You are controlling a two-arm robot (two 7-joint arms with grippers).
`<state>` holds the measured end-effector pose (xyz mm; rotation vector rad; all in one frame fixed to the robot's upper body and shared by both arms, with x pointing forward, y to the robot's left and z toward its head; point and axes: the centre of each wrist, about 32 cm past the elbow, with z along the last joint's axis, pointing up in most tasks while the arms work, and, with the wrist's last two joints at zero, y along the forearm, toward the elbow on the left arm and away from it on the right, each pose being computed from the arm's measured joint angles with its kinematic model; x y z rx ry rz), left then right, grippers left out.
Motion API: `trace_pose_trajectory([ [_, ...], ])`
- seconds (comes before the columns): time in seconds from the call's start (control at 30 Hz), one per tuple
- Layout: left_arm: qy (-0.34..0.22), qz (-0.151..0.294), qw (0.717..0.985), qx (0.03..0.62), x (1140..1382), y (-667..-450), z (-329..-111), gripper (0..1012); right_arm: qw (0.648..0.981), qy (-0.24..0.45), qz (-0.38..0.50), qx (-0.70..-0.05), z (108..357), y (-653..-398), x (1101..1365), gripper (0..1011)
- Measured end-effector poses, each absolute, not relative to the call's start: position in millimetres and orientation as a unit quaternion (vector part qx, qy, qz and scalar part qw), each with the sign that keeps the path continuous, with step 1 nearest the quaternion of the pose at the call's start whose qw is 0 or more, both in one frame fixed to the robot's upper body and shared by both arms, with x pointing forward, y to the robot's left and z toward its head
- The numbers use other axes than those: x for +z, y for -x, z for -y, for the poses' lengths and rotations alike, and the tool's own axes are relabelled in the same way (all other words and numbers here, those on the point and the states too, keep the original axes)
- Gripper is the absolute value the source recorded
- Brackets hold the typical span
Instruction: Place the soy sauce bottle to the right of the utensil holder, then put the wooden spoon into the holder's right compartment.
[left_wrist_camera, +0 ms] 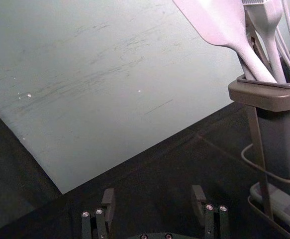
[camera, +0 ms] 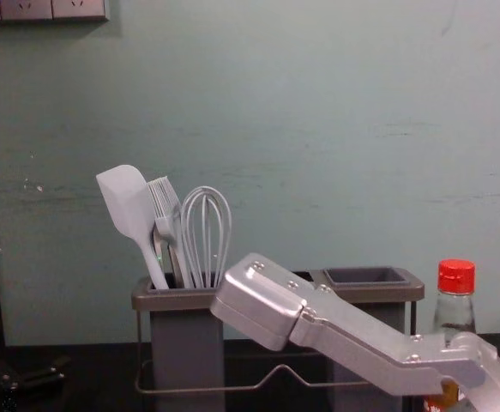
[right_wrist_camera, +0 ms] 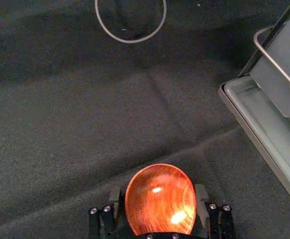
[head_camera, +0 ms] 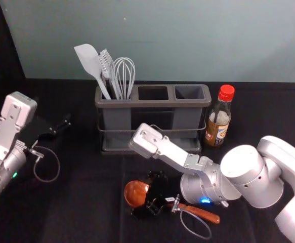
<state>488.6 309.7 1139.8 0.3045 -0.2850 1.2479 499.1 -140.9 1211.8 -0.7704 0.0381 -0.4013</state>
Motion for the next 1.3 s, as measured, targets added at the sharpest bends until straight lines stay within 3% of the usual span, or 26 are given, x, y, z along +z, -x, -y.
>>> trace_pose_trajectory([
  [0.2,-0.141,0.132,0.791,0.580,1140,-489,-310,1005,0.907,0.374,-0.017,-0.195,142,-499,1211,838],
  [0.57,-0.141,0.132,0.791,0.580,1140,-489,-310,1005,0.908,0.370,-0.016,-0.198,146,-498,1214,837],
  [0.87,-0.141,0.132,0.791,0.580,1140,-489,-310,1005,0.917,0.340,-0.007,-0.208,158,-491,1232,837],
  [1.3,-0.141,0.132,0.791,0.580,1140,-489,-310,1005,0.936,0.242,-0.003,-0.255,193,-481,1256,837],
])
